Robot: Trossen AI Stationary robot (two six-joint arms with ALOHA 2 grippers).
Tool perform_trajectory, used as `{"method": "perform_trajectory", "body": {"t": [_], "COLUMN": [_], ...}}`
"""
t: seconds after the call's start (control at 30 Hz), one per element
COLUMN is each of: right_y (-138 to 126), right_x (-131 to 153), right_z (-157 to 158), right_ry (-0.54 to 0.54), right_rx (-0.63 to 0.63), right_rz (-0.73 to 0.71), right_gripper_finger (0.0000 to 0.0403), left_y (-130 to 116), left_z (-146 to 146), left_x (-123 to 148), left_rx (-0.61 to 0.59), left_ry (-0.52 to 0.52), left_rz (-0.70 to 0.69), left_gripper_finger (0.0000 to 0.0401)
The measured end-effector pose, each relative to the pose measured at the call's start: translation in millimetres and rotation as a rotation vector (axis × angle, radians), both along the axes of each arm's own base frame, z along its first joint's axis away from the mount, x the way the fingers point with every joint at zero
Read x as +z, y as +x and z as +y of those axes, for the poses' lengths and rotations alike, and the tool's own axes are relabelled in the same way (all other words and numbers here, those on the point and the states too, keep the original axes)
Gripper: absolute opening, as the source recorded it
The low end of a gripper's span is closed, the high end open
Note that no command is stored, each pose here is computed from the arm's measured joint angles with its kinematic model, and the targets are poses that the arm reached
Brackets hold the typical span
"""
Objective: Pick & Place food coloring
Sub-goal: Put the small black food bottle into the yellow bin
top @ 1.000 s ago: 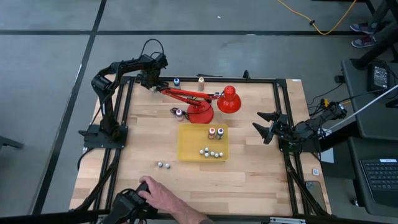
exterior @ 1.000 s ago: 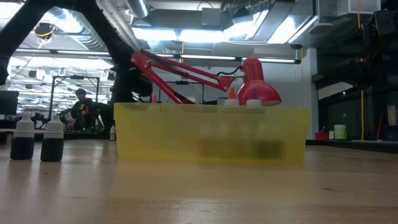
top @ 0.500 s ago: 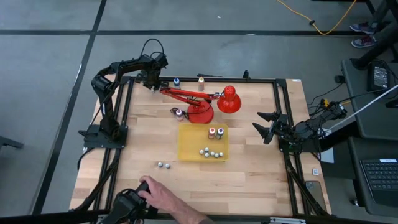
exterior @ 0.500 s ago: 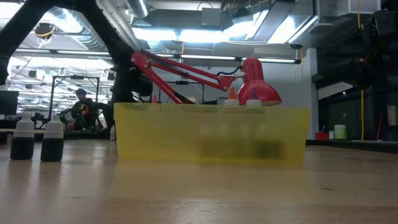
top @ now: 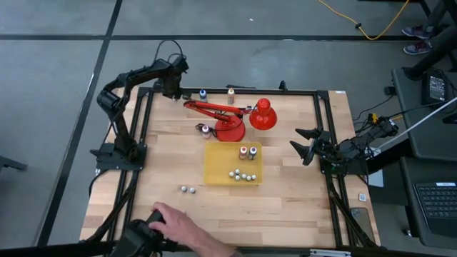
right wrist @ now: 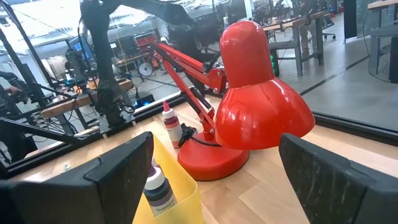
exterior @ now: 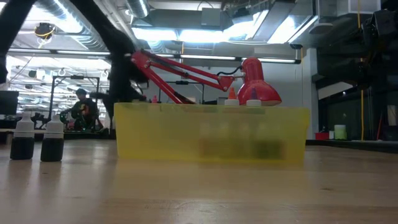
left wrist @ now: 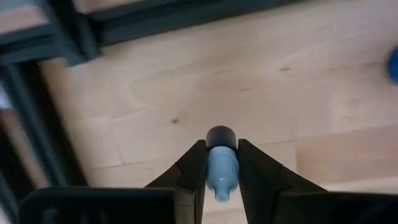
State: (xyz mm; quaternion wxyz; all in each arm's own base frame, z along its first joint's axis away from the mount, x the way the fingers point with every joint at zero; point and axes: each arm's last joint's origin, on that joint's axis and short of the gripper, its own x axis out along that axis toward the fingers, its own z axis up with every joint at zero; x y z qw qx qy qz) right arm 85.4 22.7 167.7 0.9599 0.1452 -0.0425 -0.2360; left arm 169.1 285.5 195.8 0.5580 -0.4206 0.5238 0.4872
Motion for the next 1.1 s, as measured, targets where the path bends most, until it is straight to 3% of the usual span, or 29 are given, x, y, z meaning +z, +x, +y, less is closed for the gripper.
{"method": "perform_trajectory", "body": {"t": [0.53,1.1], "right_y": [0,0], "right_x": [0,0], "right_z": [0,0], "right_ry": [-0.001,-0.001], "right_rx": [0.0,0.0], "right_rz": [0.001,0.001], "right_gripper_finger": [0.0347,0.0347], "left_y": [-35,-52], "left_z": [-65,-150], "left_x": [128,197], "left_rx": [-0.03,-0.21], "left_ry": [0.358,0.672], "left_rz": [-0.271,-0.475], "left_gripper_finger": [0.0065,0.0064]}}
